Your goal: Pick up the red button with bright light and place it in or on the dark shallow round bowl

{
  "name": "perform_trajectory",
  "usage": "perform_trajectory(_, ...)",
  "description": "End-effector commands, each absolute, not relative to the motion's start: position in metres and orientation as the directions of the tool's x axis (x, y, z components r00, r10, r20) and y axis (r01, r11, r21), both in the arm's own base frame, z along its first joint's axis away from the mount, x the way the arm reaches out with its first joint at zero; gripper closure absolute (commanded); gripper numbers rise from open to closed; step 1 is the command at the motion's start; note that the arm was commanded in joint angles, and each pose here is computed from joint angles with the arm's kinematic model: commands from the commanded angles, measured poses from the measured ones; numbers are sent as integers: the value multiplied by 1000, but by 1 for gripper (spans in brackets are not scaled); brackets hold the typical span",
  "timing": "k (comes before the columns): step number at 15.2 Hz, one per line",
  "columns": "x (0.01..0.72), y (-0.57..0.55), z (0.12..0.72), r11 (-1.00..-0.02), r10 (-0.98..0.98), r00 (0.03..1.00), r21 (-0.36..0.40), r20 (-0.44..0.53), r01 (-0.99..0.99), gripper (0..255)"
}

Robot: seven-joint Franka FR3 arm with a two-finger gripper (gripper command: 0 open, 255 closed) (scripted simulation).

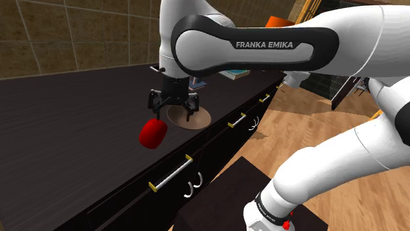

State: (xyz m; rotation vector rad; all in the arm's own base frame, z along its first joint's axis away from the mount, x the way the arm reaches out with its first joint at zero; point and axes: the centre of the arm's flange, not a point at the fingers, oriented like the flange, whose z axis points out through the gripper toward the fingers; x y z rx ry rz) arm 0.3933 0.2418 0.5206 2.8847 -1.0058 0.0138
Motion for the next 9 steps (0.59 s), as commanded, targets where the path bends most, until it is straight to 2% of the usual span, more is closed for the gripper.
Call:
perform_trajectory(1,412,260,518,-739,-668,742,69,54,-670,0)
perform_trajectory(3,428,277,516,-702,-706,705,61,70,-709,0)
perform_trajectory(9,428,274,484,-702,-706,705,61,70,-709,0)
